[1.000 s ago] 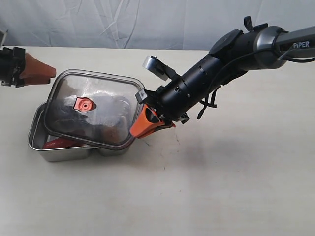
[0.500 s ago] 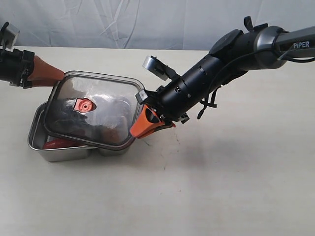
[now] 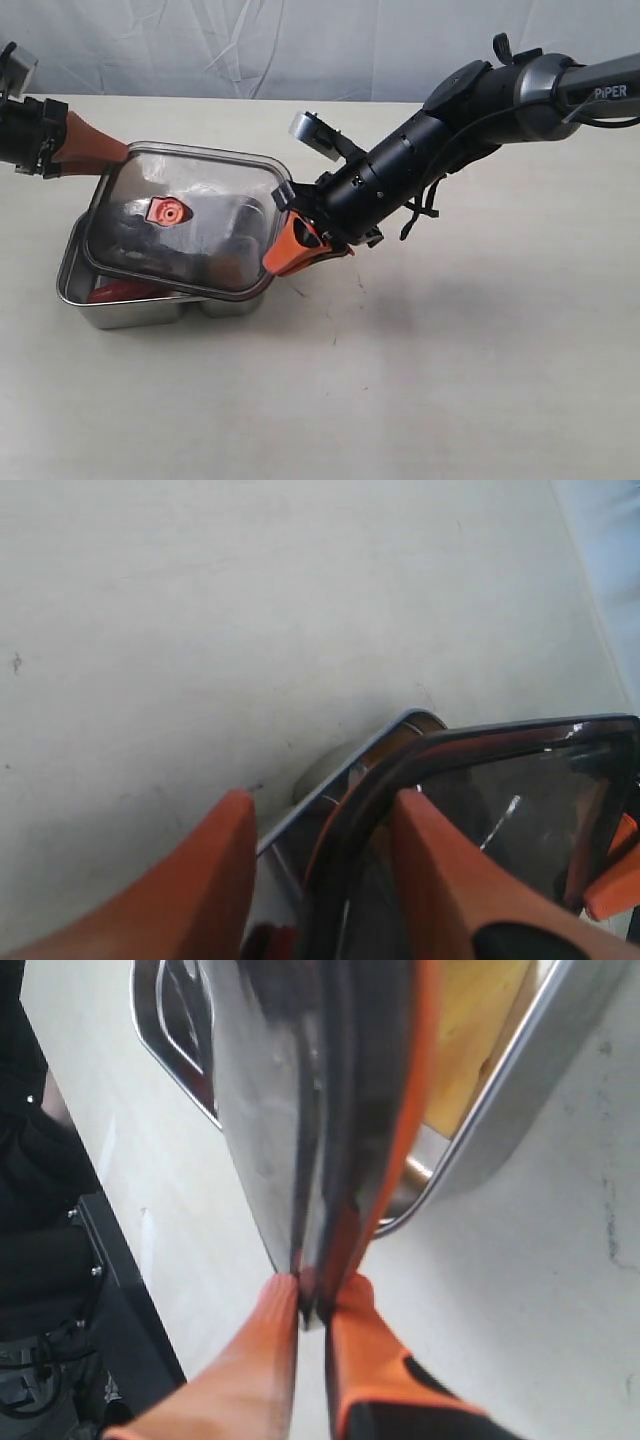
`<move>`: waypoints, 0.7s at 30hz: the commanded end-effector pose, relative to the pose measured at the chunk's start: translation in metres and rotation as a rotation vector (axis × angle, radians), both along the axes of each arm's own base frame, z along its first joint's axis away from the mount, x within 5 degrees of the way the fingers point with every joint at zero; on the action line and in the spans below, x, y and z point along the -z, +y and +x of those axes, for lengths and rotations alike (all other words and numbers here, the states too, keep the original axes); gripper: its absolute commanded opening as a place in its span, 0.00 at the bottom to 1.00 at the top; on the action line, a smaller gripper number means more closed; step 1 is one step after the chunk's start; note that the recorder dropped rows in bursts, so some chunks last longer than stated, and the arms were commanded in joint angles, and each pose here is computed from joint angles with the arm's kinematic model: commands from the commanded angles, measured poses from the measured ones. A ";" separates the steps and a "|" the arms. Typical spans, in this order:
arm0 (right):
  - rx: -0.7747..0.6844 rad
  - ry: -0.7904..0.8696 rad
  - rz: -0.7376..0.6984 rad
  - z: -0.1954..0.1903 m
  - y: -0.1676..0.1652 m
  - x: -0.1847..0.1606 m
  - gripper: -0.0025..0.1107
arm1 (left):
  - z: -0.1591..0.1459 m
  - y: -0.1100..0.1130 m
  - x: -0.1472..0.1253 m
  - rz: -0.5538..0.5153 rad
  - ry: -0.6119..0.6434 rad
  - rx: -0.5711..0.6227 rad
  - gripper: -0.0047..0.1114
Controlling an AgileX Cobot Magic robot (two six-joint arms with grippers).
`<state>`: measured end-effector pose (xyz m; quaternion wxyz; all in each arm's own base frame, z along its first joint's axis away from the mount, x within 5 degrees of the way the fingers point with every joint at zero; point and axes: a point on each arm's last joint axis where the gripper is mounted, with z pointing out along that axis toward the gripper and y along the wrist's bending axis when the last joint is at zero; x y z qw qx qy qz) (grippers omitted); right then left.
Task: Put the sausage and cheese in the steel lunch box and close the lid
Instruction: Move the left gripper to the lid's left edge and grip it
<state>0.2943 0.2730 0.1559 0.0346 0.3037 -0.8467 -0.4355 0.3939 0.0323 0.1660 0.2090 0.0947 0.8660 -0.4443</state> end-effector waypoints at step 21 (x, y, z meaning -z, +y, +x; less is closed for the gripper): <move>0.037 -0.027 0.015 0.004 0.002 -0.002 0.01 | -0.004 -0.001 -0.037 0.054 -0.099 0.014 0.40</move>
